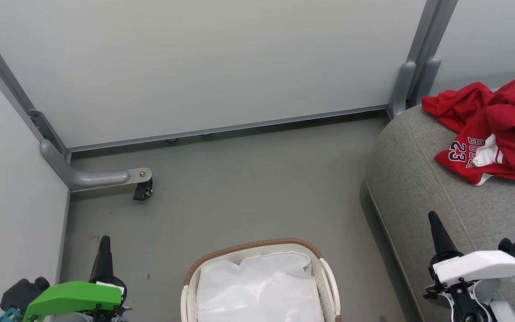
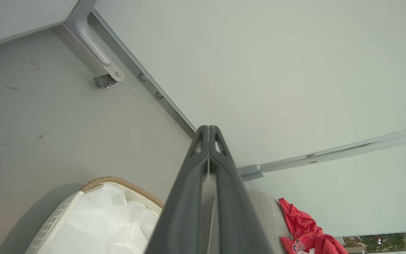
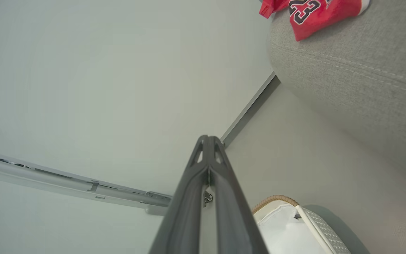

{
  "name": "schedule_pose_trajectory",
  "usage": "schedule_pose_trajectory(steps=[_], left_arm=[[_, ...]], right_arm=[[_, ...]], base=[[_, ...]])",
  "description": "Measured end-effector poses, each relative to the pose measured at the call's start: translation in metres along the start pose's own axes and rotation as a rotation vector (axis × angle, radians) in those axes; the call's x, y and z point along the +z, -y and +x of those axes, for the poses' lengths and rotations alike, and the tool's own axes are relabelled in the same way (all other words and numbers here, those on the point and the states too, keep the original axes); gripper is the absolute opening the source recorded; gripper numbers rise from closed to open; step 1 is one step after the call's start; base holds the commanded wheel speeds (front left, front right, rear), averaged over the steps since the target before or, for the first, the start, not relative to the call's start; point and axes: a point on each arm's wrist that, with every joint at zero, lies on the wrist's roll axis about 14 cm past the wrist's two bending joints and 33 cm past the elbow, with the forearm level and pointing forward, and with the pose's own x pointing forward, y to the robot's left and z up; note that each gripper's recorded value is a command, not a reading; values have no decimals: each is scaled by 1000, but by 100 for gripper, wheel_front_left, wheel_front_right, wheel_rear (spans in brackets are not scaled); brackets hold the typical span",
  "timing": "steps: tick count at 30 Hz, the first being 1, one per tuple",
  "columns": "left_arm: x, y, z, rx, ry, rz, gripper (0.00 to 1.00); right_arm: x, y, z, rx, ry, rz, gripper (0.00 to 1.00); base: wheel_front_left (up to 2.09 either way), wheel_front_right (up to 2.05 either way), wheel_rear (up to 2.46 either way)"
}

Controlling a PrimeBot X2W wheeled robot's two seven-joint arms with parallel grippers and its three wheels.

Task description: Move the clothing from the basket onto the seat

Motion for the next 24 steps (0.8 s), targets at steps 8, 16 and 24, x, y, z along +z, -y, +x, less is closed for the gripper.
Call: schedule_pose_trajectory(steps=[8,16,24], left_arm=[[3,4,2,-14,-1,-74,0],[7,8,5,-29,2,-147,0],[10,12,7,-49,2,-212,0]], right_arm=[[3,-1,0,2,1,81,0],[5,-1,0,6,2,161,0],[8,-3,1,15,5,235,0]], base=[[0,0,0],[0,0,0],[0,0,0]])
